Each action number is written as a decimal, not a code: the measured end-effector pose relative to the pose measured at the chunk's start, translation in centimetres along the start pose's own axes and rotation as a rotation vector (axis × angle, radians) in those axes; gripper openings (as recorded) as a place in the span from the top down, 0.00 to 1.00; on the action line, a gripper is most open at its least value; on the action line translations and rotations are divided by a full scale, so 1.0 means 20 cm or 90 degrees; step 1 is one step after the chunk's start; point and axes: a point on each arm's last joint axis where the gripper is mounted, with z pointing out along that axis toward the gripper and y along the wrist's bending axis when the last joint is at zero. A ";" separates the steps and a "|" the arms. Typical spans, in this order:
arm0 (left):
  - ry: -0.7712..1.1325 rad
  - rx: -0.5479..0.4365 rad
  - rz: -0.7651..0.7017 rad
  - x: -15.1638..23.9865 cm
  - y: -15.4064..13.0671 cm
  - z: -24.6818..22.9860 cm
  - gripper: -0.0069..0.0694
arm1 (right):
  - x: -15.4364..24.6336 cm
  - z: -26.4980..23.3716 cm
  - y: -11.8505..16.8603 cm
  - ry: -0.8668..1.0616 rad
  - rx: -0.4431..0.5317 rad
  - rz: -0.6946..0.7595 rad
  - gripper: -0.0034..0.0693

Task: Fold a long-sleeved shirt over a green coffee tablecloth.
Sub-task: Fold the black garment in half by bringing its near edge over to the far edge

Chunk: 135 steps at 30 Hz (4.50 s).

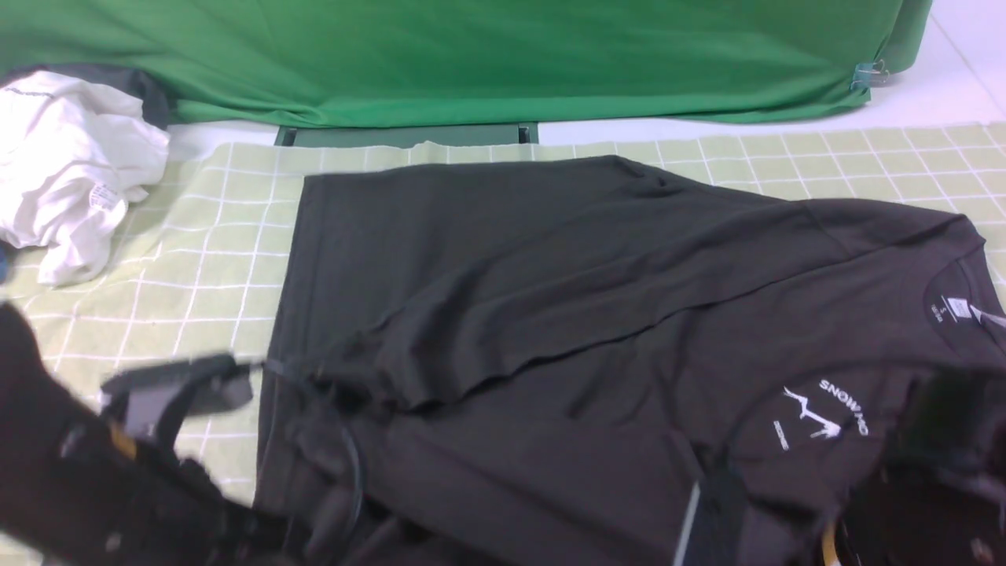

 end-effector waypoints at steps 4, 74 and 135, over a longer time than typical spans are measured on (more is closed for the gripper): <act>0.001 0.002 0.003 0.04 0.01 -0.01 0.88 | 0.03 0.00 0.03 0.001 0.004 0.005 0.93; -0.296 0.040 -0.140 -1.05 0.12 -0.33 0.88 | -0.57 -0.37 -1.09 -0.226 0.260 0.169 0.89; -0.500 0.019 -0.176 -1.72 0.42 -0.15 0.41 | -0.75 -0.28 -1.79 -0.441 0.373 0.330 0.26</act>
